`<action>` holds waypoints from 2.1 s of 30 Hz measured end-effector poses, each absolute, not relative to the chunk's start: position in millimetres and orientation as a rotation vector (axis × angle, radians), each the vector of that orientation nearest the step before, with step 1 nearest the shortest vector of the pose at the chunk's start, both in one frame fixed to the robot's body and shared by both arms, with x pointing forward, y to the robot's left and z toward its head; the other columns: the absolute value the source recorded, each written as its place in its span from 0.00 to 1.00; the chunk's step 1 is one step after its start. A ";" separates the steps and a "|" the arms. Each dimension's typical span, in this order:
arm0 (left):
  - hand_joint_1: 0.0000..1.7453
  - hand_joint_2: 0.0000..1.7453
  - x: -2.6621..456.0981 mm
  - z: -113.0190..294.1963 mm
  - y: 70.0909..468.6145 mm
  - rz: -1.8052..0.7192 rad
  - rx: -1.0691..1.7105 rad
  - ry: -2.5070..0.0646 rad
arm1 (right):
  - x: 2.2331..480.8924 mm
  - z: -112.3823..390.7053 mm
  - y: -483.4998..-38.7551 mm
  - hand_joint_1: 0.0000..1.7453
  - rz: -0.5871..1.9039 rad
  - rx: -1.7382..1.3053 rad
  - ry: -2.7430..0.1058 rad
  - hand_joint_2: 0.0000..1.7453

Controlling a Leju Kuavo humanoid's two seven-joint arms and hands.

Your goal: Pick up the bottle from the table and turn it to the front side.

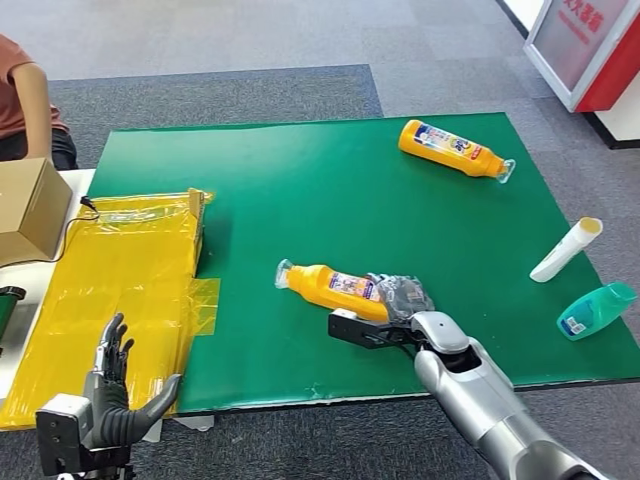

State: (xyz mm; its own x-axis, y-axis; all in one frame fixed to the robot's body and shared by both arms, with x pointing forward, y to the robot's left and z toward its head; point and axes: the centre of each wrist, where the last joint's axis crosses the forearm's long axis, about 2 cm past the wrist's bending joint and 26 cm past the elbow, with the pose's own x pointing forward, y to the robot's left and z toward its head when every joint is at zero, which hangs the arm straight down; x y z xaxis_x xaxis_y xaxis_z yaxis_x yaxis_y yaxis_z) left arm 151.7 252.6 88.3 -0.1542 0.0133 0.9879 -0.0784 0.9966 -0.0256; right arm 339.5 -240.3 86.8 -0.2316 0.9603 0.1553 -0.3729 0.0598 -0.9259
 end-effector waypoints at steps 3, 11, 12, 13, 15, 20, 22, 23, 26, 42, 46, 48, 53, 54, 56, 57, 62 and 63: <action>0.00 1.00 151.7 88.3 252.5 0.087 0.041 -1.730 | 336.7 88.3 -241.6 1.00 1.388 -0.633 -1.240 1.00; 0.00 1.00 152.3 88.6 251.8 0.084 0.024 -1.747 | 328.9 105.2 -244.9 1.00 1.216 -0.578 -1.489 1.00; 0.00 1.00 152.5 88.8 251.6 0.084 0.024 -1.748 | 328.2 107.7 -245.0 1.00 1.203 -0.578 -1.508 1.00; 0.00 1.00 152.8 88.9 251.4 0.084 0.024 -1.749 | 327.5 110.2 -245.1 1.00 1.189 -0.575 -1.530 1.00; 0.00 1.00 153.5 89.4 250.7 0.084 0.026 -1.751 | 325.5 114.7 -244.8 1.00 1.151 -0.558 -1.579 1.00; 0.00 1.00 157.8 92.4 246.9 0.081 0.028 -1.764 | 320.0 133.0 -233.9 1.00 0.946 -0.448 -1.738 1.00; 0.00 1.00 160.8 94.8 244.9 0.080 0.024 -1.774 | 317.4 143.4 -227.2 1.00 0.830 -0.361 -1.816 1.00; 0.00 1.00 162.6 96.2 244.0 0.079 0.021 -1.780 | 316.4 148.1 -224.5 1.00 0.779 -0.313 -1.847 1.00; 0.00 1.00 169.2 100.6 241.5 0.075 0.013 -1.802 | 312.3 158.3 -219.2 1.00 0.640 -0.125 -1.921 1.00; 0.00 1.00 184.3 110.1 229.6 0.013 -0.026 -1.871 | 297.7 174.1 -213.5 1.00 0.223 0.531 -2.081 1.00; 0.00 1.00 185.5 110.8 227.8 0.002 -0.040 -1.877 | 296.5 174.0 -212.0 1.00 0.207 0.544 -2.084 1.00; 0.00 1.00 185.8 110.9 227.0 -0.005 -0.046 -1.878 | 296.3 174.0 -211.6 1.00 0.201 0.546 -2.084 1.00; 0.00 1.00 187.2 111.4 223.3 0.075 -0.215 -1.858 | 296.3 173.9 -208.3 1.00 0.185 0.549 -2.084 1.00; 0.00 1.00 187.7 111.7 221.4 0.128 -0.315 -1.836 | 297.0 173.3 -206.5 1.00 0.182 0.544 -2.083 1.00; 0.00 1.00 188.4 111.9 217.2 0.254 -0.536 -1.773 | 299.0 171.3 -201.6 1.00 0.171 0.537 -2.077 1.00; 0.00 1.00 188.8 111.5 215.4 0.308 -0.624 -1.742 | 300.3 170.1 -198.8 1.00 0.164 0.537 -2.072 1.00; 0.00 1.00 194.1 113.3 204.7 0.310 -0.857 -1.684 | 307.2 166.3 -188.7 1.00 0.147 0.526 -2.063 1.00; 0.00 1.00 196.6 115.8 201.9 0.282 -0.899 -1.681 | 308.5 165.8 -187.5 1.00 0.149 0.519 -2.065 1.00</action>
